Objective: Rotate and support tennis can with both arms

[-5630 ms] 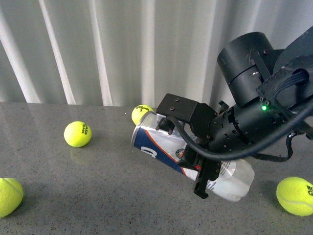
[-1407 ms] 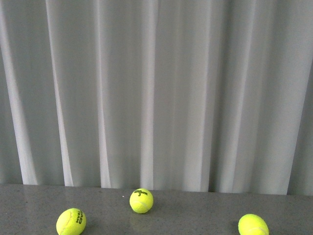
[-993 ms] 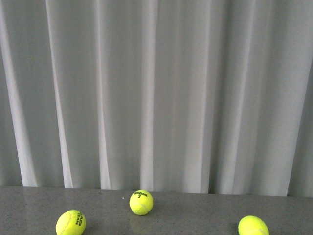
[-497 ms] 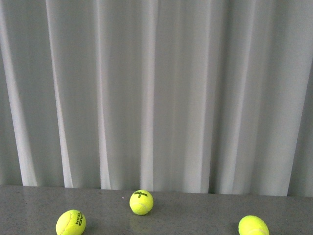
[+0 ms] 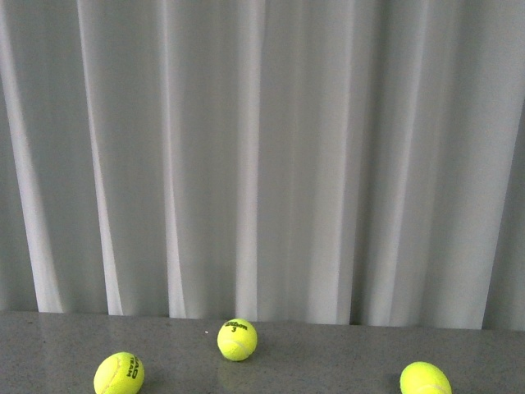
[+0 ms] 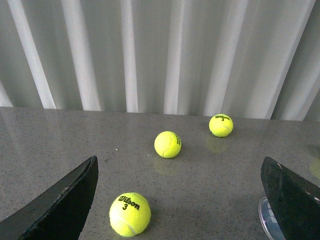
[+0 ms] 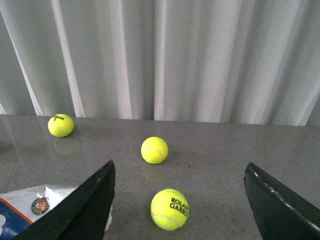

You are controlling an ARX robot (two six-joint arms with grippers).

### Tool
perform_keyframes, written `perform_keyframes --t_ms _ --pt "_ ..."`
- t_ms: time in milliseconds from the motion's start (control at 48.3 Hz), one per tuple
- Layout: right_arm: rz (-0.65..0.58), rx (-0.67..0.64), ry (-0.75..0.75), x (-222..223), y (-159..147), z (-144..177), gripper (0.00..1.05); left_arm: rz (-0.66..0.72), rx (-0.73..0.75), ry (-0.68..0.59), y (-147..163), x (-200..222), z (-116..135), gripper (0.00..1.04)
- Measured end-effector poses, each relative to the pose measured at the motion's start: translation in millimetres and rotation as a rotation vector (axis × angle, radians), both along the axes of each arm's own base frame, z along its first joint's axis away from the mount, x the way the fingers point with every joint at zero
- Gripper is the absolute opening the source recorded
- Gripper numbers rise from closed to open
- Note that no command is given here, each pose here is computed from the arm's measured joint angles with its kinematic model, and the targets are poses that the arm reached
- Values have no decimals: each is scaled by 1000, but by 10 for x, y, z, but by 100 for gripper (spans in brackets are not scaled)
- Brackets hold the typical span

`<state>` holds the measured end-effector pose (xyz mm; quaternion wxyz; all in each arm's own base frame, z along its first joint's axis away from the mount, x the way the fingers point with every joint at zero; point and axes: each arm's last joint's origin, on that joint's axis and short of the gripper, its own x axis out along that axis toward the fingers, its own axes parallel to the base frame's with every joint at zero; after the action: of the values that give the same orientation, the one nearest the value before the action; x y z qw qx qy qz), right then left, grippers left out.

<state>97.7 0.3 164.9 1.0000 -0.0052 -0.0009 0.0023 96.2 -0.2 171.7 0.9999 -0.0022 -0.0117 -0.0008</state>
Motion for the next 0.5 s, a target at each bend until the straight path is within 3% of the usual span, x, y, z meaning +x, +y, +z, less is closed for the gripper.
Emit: perform_keyframes --t_ms 83,497 --pt "0 0 0 0 0 0 100 0 0 0 0 0 0 98" --pt "0 0 0 0 0 0 98 0 0 0 0 0 0 98"
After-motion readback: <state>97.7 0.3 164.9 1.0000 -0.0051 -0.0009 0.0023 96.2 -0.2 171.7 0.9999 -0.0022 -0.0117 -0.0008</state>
